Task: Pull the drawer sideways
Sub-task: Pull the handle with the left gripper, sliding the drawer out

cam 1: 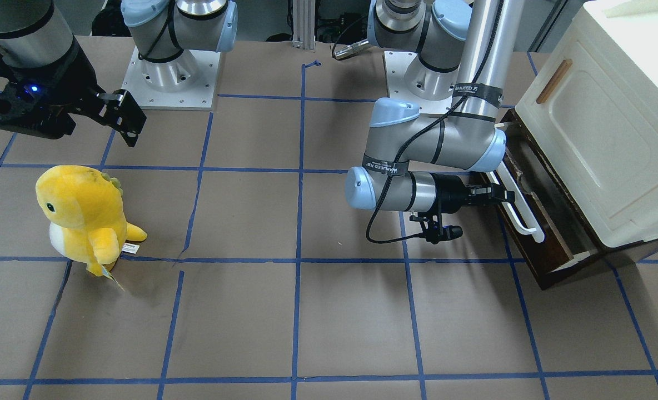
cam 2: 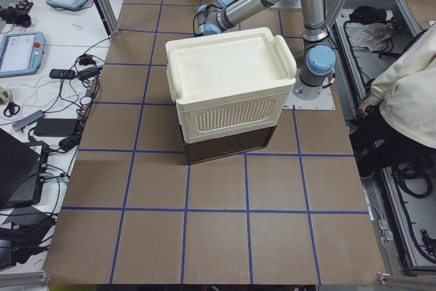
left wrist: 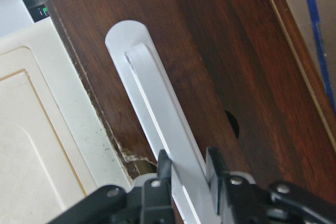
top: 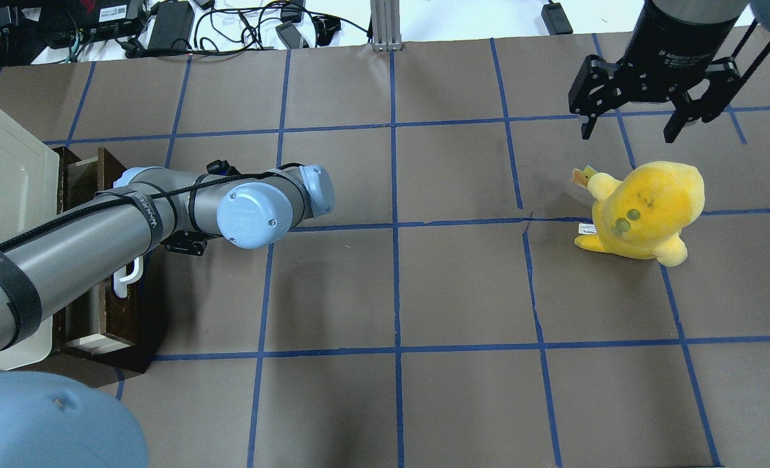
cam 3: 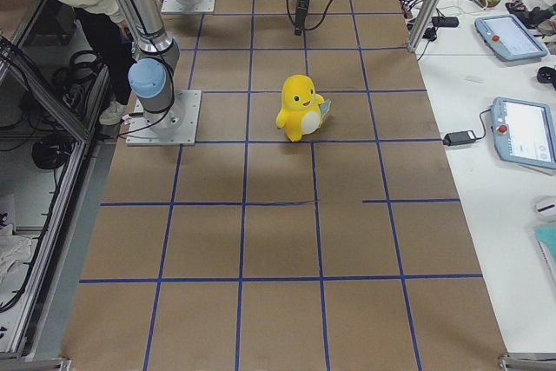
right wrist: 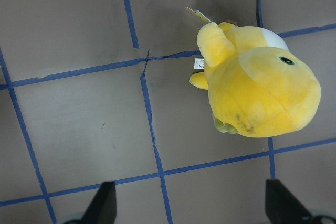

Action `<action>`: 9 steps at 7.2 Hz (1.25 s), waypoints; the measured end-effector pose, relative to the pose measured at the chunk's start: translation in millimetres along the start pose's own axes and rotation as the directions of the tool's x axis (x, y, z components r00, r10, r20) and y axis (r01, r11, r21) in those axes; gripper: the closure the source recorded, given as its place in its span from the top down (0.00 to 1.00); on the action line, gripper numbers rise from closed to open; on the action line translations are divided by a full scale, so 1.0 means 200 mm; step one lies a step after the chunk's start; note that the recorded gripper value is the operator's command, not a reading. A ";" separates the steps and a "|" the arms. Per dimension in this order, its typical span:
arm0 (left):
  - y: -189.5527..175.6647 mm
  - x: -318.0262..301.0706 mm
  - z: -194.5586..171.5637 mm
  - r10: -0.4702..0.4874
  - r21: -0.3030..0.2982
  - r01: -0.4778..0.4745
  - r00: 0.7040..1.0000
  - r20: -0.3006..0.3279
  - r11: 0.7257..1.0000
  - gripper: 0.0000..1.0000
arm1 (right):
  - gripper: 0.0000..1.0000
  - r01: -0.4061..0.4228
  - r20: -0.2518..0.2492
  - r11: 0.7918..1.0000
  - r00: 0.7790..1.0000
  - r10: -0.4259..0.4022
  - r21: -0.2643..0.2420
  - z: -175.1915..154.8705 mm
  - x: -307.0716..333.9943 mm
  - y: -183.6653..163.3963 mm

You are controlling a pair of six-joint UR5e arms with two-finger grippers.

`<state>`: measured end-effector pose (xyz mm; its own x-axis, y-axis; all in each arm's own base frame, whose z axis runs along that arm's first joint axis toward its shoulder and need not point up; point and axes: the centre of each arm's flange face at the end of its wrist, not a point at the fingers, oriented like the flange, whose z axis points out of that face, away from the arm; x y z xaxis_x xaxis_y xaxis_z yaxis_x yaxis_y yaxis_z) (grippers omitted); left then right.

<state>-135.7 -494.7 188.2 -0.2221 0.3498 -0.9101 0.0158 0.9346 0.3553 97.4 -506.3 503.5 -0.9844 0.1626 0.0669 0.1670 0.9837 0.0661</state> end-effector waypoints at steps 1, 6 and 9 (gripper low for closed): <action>0.00 0.00 -0.01 0.002 0.005 -0.002 1.000 0.002 1.000 0.24 | 1.00 -0.001 0.000 1.000 1.000 0.001 0.000 0.00 0.00 0.00; 0.01 0.01 -0.05 0.007 0.019 -0.007 1.000 0.006 1.000 0.24 | 1.00 0.000 0.000 1.000 1.000 0.000 0.000 0.00 0.00 0.00; 0.01 0.03 -0.08 0.010 0.028 -0.010 1.000 0.010 1.000 0.24 | 1.00 0.000 0.000 1.000 1.000 0.000 0.000 0.00 0.00 0.00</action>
<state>-151.7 -492.7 187.3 -0.2120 0.3599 -0.9086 0.0453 0.9323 0.3587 97.4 -506.3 503.5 -0.9844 0.1626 0.0669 0.1670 0.9837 0.0661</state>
